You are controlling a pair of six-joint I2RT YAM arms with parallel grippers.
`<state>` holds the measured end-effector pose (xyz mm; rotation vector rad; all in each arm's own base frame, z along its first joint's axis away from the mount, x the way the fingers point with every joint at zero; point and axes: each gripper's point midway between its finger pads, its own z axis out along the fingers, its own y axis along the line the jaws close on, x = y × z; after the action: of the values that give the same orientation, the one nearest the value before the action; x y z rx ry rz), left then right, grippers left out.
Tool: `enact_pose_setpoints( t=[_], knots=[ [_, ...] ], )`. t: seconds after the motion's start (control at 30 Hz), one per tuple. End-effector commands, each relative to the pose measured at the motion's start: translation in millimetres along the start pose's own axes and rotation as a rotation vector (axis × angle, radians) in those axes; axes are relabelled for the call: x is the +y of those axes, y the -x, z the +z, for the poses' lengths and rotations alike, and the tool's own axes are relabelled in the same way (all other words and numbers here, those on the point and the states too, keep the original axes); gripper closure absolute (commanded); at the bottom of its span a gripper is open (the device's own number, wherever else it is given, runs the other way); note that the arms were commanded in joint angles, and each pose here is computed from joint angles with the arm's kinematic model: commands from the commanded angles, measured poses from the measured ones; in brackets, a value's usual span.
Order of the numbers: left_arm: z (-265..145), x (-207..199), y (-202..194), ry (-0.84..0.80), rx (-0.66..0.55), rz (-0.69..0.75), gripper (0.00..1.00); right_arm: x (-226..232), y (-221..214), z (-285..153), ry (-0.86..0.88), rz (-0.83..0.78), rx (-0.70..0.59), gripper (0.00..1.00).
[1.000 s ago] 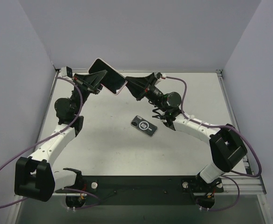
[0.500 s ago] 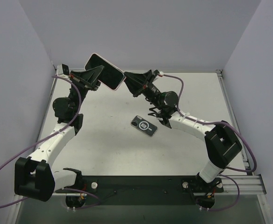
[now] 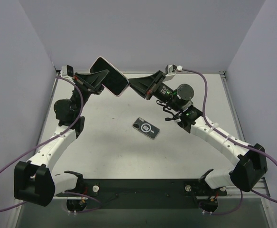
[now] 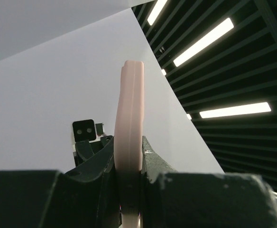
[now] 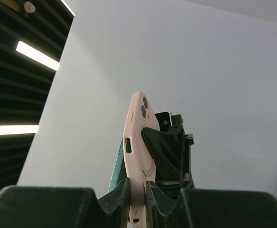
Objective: Take the phone out of the phone case
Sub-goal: Remove the phone case from the phone.
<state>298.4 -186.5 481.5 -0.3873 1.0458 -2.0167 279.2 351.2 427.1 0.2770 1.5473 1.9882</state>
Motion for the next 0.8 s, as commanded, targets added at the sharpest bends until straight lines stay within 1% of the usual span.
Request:
enact_pose_setpoints(
  t=[0.0,0.13,0.17,0.2,0.23,0.27,0.33,0.43,0.53,0.63,0.7,0.73,0.77],
  knots=[
    [-15.6,-137.3,-31.2,-0.411,0.072,0.006,1.00,-172.7,-49.5,-46.0,-0.588,-0.097,0.269,1.00],
    [-15.0,-132.0,-32.5,-0.387,0.080,-0.002,1.00,-170.9,-51.8,-45.3,-0.582,-0.150,0.330,1.00],
    [-15.2,-131.0,-32.0,-0.384,0.077,0.001,1.00,-166.0,-56.6,-44.1,-0.555,-0.148,0.367,0.98],
    [-15.4,-127.3,-32.3,-0.373,0.078,-0.004,1.00,-159.6,-56.3,-39.5,-0.532,-0.155,0.380,0.95],
    [-15.1,-125.5,-32.2,-0.368,0.079,-0.004,1.00,-160.4,-58.2,-37.5,-0.526,-0.154,0.393,0.89],
    [-15.4,-123.5,-32.5,-0.361,0.080,-0.004,1.00,-153.8,-61.7,-35.5,-0.493,-0.153,0.422,0.86],
    [-15.5,-115.9,-33.6,-0.345,0.082,-0.011,1.00,-146.2,-62.4,-28.1,-0.462,-0.152,0.439,0.80],
    [-15.2,-104.8,-34.4,-0.319,0.080,-0.026,1.00,-135.0,-69.8,-18.0,-0.407,-0.135,0.492,0.78],
    [-14.4,-97.4,-36.0,-0.303,0.089,-0.026,1.00,-125.8,-82.9,-8.3,-0.362,-0.109,0.550,0.72],
    [-12.8,-91.3,-39.3,-0.289,0.098,-0.028,1.00,-120.1,-90.6,2.6,-0.319,-0.091,0.577,0.71],
    [-12.0,-84.7,-41.1,-0.277,0.104,-0.031,1.00,-116.0,-92.6,8.9,-0.299,-0.043,0.577,0.71],
    [-11.6,-79.8,-41.7,-0.266,0.105,-0.033,1.00,-113.1,-93.1,14.1,-0.258,-0.036,0.580,0.75],
    [-12.5,-72.8,-42.7,-0.247,0.109,-0.035,1.00,-114.9,-92.9,14.6,-0.265,0.023,0.571,0.84]
  ],
)
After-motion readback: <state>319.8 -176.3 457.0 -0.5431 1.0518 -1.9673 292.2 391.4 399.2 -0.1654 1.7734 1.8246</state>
